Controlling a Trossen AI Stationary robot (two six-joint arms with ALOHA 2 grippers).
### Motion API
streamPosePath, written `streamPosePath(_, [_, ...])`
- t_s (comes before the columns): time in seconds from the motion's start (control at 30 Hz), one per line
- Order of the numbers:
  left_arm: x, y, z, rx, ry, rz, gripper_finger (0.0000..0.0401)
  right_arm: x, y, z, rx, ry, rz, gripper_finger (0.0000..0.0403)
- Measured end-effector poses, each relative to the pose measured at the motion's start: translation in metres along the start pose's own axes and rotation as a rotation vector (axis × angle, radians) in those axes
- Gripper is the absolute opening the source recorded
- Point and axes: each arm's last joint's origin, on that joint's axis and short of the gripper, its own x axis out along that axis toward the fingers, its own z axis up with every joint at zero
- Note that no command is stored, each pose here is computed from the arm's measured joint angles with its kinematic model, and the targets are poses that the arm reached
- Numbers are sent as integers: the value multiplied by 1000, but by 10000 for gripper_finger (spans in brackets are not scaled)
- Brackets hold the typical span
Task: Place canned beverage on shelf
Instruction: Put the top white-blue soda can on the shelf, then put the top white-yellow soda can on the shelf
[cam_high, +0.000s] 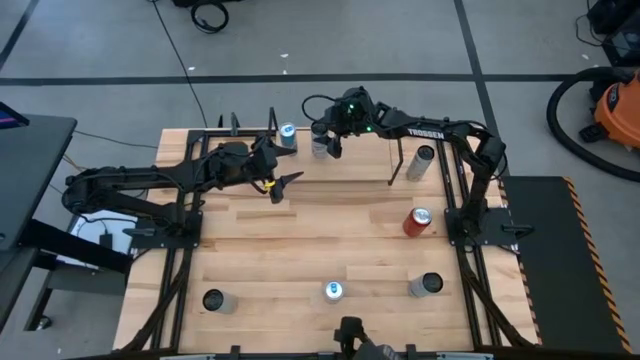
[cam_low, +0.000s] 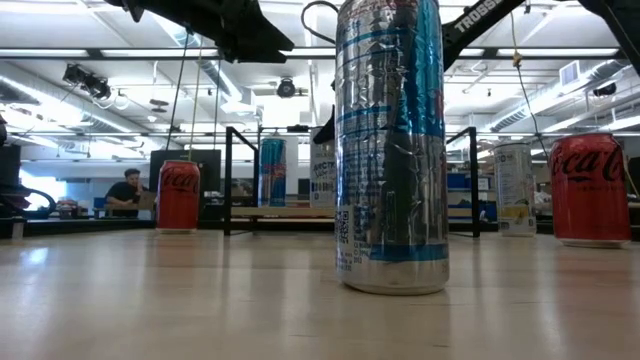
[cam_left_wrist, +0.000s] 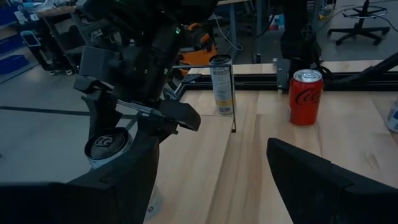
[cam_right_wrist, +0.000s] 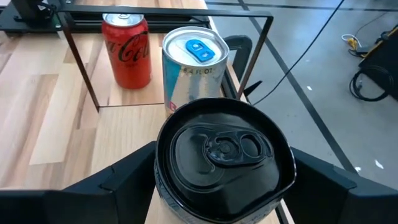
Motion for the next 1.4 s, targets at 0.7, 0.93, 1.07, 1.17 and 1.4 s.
streamPosePath(0.7, [0, 0, 0, 1, 0, 0, 299, 1, 5, 1, -6, 0, 17, 338])
streamPosePath(0.93, [0, 0, 0, 0, 0, 0, 299, -1, 5, 5, -21, -16, 2, 364])
streamPosePath(1.07, [0, 0, 0, 1, 1, 0, 299, -11, 5, 13, -29, -36, -28, 369])
streamPosePath(1.17, [0, 0, 0, 1, 2, 0, 299, -21, 4, 19, -30, -43, -43, 369])
streamPosePath(1.4, [0, 0, -1, 3, 12, -2, 299, -63, 9, 36, -53, -8, -113, 369])
